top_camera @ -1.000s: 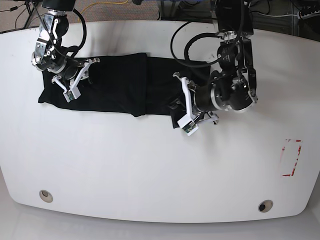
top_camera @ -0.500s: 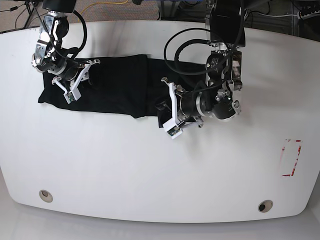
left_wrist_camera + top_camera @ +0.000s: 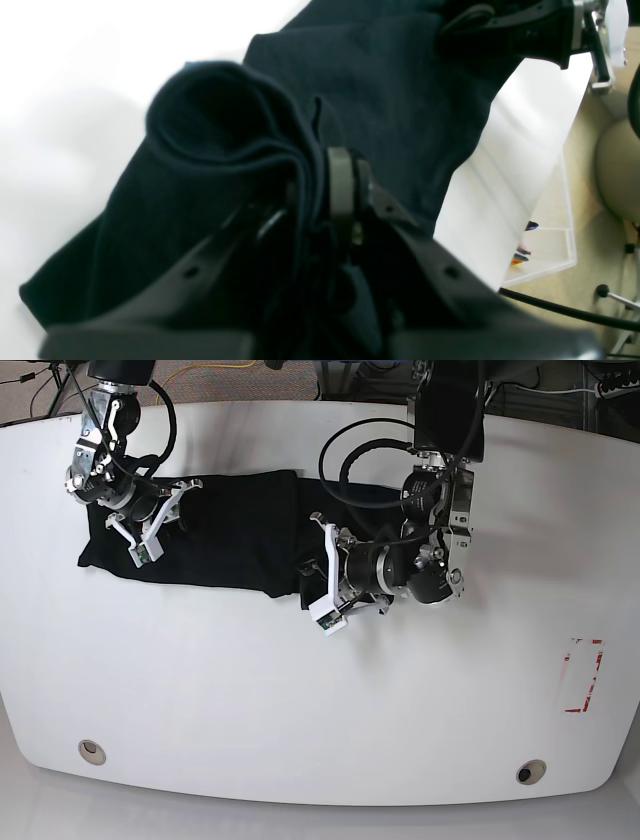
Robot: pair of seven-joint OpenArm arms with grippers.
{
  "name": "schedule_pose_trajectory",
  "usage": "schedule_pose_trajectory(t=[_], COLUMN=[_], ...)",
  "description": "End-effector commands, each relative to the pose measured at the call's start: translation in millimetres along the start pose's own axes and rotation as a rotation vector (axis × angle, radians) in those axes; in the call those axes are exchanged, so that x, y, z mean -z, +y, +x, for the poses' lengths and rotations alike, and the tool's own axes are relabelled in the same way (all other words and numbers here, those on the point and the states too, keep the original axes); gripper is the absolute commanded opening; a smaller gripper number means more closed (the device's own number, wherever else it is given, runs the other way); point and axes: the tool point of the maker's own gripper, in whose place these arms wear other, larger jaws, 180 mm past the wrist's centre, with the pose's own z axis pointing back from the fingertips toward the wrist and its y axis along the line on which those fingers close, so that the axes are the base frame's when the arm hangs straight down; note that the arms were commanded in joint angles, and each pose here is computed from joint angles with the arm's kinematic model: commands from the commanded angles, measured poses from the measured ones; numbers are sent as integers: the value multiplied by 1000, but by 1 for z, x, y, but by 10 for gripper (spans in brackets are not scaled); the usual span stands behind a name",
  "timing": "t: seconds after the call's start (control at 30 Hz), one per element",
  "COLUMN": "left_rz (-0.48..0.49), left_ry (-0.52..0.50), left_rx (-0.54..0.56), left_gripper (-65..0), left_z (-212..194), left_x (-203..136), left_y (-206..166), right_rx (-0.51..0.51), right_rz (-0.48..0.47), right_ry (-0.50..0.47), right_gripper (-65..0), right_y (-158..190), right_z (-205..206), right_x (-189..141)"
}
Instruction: Layout the t-shirt on the table in an organized manner, then fold the t-shirt properly
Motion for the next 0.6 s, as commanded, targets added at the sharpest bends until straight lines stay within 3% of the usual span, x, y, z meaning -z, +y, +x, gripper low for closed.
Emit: schedule_pose_trajectory(t=[0.0,0.2,0.4,0.57], left_rz=[-13,-99,-169,-142], left_ry=[-69,-165,-199,-240], left_rx=[26,31,88,73], left_gripper=[-522,-418,-410,-410], left_z=[26,52,79,89], left_x=[-5,-12,-25,-38], left_y=[-1,-14,-25,-12], right_rx=[-12,-13,-12,-13], right_rz=[-5,-2,0,0], right_ry=[-2,-1,1,2], right_gripper=[-490,-491,-491,-491], right_y=[-2,0,1,1], right_z=[4,4,3,3], right_x=[-2,-1,0,0])
